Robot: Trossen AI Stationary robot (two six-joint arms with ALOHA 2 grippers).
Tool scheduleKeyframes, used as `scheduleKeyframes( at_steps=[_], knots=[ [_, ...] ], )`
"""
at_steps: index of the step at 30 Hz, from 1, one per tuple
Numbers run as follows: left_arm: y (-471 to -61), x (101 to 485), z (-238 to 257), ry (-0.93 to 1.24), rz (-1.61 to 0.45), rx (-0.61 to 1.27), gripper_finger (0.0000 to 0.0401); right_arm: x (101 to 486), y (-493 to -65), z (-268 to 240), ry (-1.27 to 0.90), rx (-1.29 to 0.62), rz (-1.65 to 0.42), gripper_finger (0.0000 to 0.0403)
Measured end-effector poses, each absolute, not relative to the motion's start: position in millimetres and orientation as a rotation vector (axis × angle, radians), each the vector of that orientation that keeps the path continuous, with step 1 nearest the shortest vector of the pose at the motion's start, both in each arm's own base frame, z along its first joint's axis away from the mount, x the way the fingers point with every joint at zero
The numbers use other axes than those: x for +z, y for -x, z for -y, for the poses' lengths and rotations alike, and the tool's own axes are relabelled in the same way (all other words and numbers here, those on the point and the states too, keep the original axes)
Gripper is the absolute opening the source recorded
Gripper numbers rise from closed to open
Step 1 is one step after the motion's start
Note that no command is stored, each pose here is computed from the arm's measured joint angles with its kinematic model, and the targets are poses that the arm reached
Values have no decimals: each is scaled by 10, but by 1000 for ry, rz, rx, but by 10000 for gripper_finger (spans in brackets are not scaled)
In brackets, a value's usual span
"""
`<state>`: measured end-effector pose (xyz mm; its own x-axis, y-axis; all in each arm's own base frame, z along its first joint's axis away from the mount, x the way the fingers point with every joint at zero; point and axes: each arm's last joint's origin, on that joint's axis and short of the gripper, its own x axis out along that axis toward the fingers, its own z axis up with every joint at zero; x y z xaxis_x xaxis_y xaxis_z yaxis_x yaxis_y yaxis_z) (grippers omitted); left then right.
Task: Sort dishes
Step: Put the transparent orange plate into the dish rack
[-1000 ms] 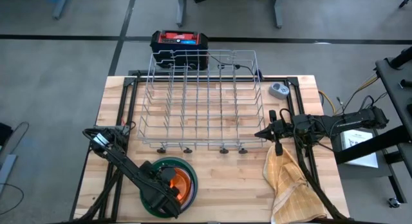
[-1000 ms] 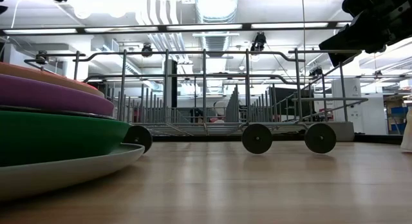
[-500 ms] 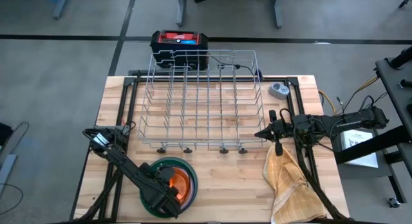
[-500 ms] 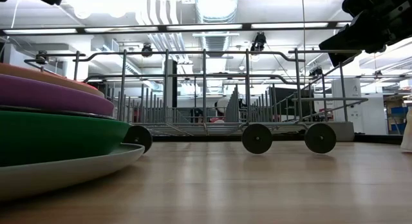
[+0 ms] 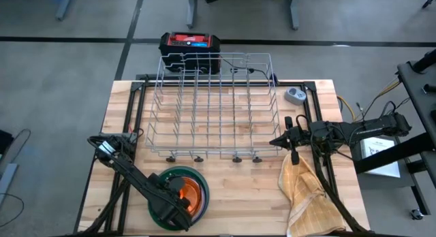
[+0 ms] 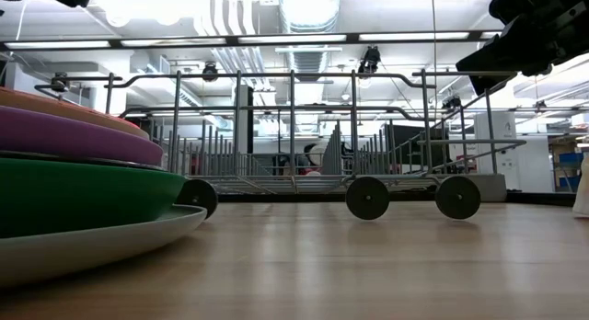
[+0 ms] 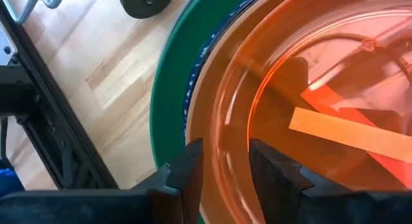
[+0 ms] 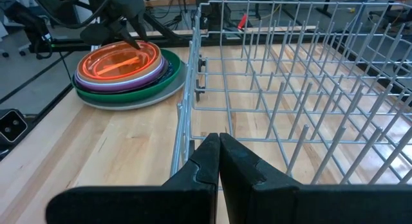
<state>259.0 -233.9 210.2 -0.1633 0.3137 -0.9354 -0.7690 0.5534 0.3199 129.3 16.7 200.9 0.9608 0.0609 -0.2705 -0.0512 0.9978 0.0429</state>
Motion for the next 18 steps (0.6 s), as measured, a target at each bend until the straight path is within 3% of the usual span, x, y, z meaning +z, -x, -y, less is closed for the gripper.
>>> scheduleKeyframes(
  at_steps=[18],
  knots=[
    [-2571, 2062, 2323, 402, -1444, 1015, 112, 2009, -1293, -167, -39, 56, -275, 2]
  ],
)
